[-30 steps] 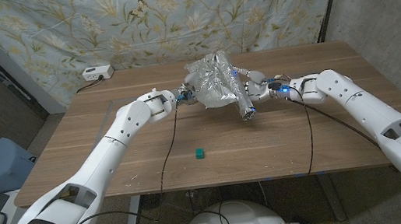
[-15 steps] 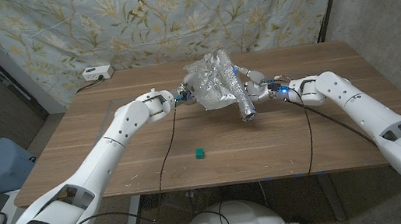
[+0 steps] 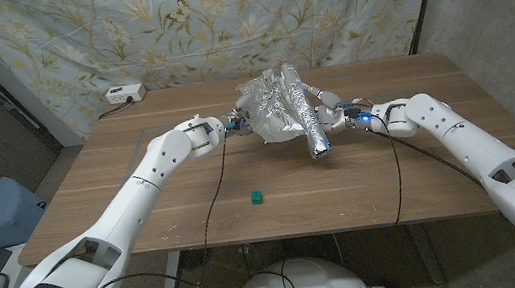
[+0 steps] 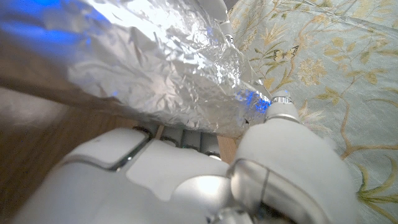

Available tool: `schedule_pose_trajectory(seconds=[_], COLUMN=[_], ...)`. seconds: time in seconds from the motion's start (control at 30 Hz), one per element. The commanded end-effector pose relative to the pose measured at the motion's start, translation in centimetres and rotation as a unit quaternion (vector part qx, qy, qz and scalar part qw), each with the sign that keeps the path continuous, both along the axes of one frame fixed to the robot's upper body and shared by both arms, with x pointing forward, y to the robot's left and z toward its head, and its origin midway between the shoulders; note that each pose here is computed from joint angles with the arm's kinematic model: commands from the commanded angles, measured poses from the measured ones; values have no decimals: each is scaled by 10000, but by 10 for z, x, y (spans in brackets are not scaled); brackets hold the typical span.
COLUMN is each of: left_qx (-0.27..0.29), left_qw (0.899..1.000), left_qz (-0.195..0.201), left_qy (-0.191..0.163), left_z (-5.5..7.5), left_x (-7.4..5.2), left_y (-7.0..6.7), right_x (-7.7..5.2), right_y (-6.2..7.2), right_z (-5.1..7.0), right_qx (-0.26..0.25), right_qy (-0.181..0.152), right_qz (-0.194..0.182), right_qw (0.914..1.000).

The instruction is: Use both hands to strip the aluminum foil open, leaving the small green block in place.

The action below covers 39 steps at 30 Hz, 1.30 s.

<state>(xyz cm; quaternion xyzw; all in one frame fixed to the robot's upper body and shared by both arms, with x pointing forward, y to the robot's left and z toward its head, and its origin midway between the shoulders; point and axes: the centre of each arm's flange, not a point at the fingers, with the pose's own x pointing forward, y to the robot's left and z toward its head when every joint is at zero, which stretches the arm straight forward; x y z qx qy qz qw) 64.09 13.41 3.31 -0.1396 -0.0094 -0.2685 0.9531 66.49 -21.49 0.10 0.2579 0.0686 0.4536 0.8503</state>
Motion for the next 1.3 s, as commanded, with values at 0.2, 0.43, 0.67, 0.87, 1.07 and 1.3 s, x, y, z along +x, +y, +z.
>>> schedule_pose_trajectory(seconds=[0.2, 0.43, 0.67, 0.87, 1.07, 1.3], left_qx=[-46, -42, 6, 11, 54, 84], left_qw=[10000, 10000, 10000, 10000, 9999, 9999], left_qz=[13, 1, 66, 46, 102, 103], left_qy=[30, -17, -24, -27, -13, -60], left_z=[-1, 2, 4, 5, 4, 6], left_x=[2, 1, 1, 0, -1, -4], left_y=[-1, -1, -1, -2, 0, 5], right_x=[1, 3, 4, 4, 3, 2], right_y=[-2, -5, -7, -9, -11, -13], right_z=[-4, -4, -5, -3, -1, 2], right_qx=[-35, 79, 166, 279, 325, 389], right_qy=[152, 188, 183, 140, 109, 52], right_qz=[-26, -3, 17, 47, 31, 33], right_qw=[9999, 9998, 9997, 9995, 9994, 9992])
